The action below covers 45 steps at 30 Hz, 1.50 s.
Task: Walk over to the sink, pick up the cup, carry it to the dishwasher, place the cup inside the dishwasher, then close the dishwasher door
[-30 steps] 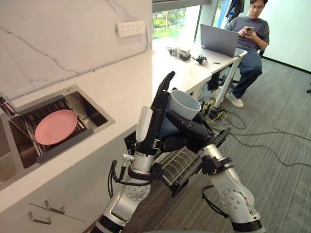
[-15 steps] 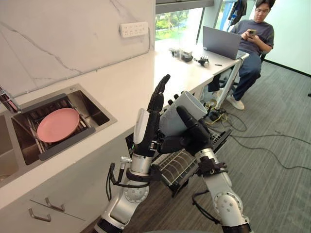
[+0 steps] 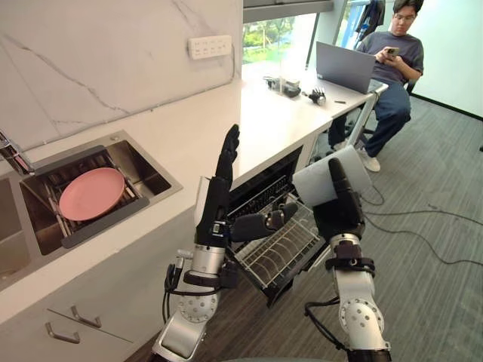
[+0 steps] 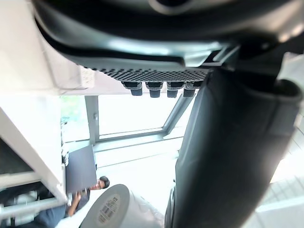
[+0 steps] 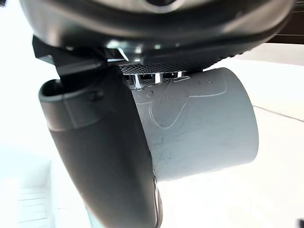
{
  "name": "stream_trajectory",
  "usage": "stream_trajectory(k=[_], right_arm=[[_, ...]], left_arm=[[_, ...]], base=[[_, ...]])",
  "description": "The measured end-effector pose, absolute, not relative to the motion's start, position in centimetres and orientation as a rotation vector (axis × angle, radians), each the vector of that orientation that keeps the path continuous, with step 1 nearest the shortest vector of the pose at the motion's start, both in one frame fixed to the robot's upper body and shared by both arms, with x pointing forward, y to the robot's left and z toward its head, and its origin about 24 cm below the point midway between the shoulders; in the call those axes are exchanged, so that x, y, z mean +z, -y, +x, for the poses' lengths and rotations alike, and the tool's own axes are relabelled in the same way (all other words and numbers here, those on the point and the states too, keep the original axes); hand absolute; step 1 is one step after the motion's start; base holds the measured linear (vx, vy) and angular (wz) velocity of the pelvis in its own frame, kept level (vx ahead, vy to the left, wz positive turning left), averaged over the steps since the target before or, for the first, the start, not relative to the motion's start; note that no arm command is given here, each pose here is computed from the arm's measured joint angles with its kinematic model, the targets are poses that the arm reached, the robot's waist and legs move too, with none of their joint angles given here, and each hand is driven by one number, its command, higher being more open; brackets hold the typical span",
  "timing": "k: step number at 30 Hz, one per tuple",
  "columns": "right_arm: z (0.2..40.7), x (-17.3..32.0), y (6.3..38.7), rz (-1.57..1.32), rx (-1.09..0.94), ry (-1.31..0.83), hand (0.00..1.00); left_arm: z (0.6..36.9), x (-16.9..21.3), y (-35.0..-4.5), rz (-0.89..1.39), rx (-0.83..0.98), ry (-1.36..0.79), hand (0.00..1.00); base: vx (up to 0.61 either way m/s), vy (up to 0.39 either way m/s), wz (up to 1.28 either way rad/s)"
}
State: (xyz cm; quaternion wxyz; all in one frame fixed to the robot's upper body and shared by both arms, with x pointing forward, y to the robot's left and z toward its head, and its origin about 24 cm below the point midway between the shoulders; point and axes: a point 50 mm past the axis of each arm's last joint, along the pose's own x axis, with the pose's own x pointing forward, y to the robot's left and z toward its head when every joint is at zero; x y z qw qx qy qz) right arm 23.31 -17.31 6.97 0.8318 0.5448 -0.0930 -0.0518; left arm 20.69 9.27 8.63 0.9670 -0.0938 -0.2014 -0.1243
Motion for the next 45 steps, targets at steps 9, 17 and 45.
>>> stream_trajectory(k=[9, 17, 45], right_arm=[[23.7, 6.6, 21.1, 0.662, -0.110, 0.125, 0.00], [23.9, 0.8, 24.0, 0.297, -0.092, -0.237, 0.00], [36.8, 9.6, 29.5, -0.094, -0.231, -0.366, 0.00]], left_arm=[[14.7, -5.7, -8.3, -0.463, -0.633, -0.514, 1.00], [13.2, -9.8, -15.8, -0.380, -0.256, -0.699, 1.00], [16.9, -8.7, -21.3, -0.068, -0.152, -0.668, 1.00]], base=[[0.00, 0.000, -0.04], [-0.02, -0.015, 0.23], [-0.04, -0.005, 0.28]])
